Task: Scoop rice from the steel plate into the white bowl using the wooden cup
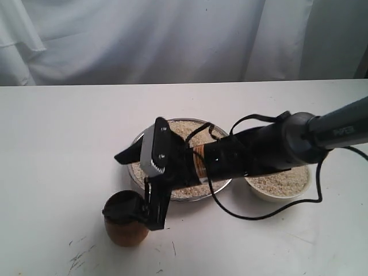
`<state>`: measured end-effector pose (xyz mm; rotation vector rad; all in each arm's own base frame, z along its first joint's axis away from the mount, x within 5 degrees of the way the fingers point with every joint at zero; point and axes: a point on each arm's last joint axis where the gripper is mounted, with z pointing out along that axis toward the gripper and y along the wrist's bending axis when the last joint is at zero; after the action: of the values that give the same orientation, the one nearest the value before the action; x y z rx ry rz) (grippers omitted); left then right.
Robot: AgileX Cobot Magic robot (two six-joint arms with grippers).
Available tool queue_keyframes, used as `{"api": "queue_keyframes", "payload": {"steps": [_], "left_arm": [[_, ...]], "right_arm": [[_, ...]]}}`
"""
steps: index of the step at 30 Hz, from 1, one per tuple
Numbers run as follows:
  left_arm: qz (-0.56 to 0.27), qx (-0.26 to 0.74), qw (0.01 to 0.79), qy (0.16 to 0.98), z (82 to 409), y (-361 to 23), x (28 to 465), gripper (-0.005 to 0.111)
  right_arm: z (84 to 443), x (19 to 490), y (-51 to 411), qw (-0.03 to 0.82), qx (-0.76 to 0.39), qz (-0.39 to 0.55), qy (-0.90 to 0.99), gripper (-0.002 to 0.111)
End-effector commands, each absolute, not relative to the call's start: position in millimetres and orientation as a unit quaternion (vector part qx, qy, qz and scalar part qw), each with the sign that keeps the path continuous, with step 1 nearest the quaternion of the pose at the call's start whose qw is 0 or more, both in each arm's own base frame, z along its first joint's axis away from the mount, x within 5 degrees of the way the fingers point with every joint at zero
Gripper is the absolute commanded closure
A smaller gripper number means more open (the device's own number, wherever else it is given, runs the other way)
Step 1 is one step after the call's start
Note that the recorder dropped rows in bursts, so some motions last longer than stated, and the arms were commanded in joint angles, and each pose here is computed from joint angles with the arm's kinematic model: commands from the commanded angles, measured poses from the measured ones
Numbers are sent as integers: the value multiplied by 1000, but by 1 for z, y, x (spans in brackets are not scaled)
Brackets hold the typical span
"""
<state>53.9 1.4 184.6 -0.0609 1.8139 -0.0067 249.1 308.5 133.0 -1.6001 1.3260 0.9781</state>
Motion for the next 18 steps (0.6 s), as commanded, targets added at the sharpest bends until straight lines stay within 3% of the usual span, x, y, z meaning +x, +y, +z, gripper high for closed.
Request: {"api": "queue_keyframes", "payload": {"steps": [1, 8, 18], "left_arm": [[-3, -28, 621, 784, 184, 1, 54, 107], [-3, -28, 621, 784, 184, 1, 54, 107], [-3, -28, 621, 784, 184, 1, 54, 107]], "right_arm": [[179, 259, 295, 464, -622, 382, 501, 18], [221, 279, 267, 488, -542, 390, 562, 28], [247, 298, 229, 446, -400, 465, 652, 75]]}}
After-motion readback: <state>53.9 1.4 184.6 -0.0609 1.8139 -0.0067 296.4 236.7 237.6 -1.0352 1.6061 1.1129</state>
